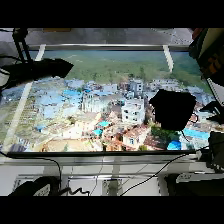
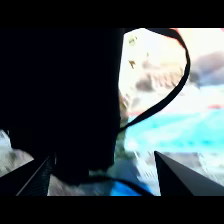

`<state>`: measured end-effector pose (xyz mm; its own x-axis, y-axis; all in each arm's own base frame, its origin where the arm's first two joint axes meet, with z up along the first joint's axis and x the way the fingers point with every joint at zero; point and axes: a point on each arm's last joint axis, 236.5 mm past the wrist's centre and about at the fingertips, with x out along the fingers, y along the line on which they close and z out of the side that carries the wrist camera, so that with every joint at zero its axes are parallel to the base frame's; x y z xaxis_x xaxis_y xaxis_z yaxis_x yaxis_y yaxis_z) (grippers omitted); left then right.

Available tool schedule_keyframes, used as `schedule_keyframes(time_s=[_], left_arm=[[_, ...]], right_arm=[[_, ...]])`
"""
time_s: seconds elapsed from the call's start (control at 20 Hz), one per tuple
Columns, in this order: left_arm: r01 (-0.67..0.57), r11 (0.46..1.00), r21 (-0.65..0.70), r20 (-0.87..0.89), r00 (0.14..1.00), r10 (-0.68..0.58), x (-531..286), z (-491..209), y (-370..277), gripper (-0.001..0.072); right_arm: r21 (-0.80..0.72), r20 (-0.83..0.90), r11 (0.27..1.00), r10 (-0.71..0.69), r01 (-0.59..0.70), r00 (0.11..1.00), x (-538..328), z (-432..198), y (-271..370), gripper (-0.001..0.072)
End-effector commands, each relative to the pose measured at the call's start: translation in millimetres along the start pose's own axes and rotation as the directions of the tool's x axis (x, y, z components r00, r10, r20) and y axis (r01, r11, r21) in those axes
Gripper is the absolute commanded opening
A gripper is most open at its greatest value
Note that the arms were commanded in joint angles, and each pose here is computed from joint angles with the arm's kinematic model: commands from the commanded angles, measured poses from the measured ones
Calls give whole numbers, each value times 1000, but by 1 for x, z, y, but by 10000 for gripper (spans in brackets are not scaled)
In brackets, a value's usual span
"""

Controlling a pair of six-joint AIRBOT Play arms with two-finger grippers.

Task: Fold the clothes and pants, and hang the long-sleeved shirts on hangers.

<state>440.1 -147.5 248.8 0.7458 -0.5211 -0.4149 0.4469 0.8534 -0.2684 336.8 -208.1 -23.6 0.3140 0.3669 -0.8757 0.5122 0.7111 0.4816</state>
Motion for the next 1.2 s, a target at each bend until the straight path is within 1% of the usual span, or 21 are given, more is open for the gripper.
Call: schedule_keyframes(time_s=[0.0, 0.05, 0.1, 0.15, 0.2, 0.3, 0.35, 0.4, 0.5, 0.55, 0.6, 0.65, 0.7, 0.8, 0.9, 1.0, 1.15], left_arm=[[-1, 1000, 0, 0, 1000, 1, 0, 0, 1, 343], [-1, 1000, 0, 0, 1000, 1, 0, 0, 1, 343], [-1, 1000, 0, 0, 1000, 1, 0, 0, 1, 343], [0, 1000, -1, 0, 1000, 0, 0, 0, 0, 343], [0, 1000, -1, 0, 1000, 0, 0, 0, 0, 343], [0, 1000, -1, 0, 1000, 0, 0, 0, 0, 343], [0, 1000, -1, 0, 1000, 0, 0, 0, 0, 343], [0, 1000, 0, 0, 1000, 0, 0, 0, 0, 343], [0, 1000, 0, 0, 1000, 0, 0, 0, 0, 343], [-1, 1000, 0, 0, 1000, 1, 0, 0, 0, 343], [-1, 1000, 0, 0, 1000, 1, 0, 0, 0, 343], [-1, 1000, 0, 0, 1000, 1, 0, 0, 0, 343], [-1, 1000, 0, 0, 1000, 1, 0, 0, 0, 343], [-1, 1000, 0, 0, 1000, 1, 0, 0, 0, 343], [-14, 1000, 11, -2, 1000, 14, 0, 0, 4, 343], [-25, 999, 22, -7, 1000, 26, 0, -2, 6, 343], [-26, 999, 24, -3, 1000, 26, -1, -1, 6, 343]], right_arm=[[91, 99, 996, -14, 5, 995, 46, 7, -18, 684], [106, 116, 994, -27, 15, 993, 59, 9, -18, 685], [128, 128, 992, -27, 10, 991, 71, 11, -16, 670], [144, 129, 989, -1, -18, 992, 84, 13, -8, 614], [169, 121, 983, 51, -71, 991, 97, 14, 4, 588], [181, 103, 964, 178, -195, 979, 121, 15, 32, 572], [191, 87, 954, 219, -232, 972, 132, 13, 43, 572], [198, 73, 945, 252, -261, 965, 142, 11, 54, 553], [192, 70, 943, 262, -271, 963, 156, 11, 69, 556], [169, 72, 950, 253, -262, 965, 161, 11, 76, 489], [151, 66, 954, 252, -259, 966, 166, 9, 85, 301], [134, 52, 956, 258, -263, 965, 171, 5, 96, 83], [112, 48, 954, 273, -277, 961, 173, 4, 108, 26], [46, 30, 947, 318, -319, 948, 167, 5, 134, 26], [-37, 41, 933, 360, -359, 932, 143, 13, 158, 26], [-110, 140, 922, 384, -371, 913, 97, 36, 176, 25], [-203, 333, 916, 396, -345, 856, 3, 64, 185, 25]])
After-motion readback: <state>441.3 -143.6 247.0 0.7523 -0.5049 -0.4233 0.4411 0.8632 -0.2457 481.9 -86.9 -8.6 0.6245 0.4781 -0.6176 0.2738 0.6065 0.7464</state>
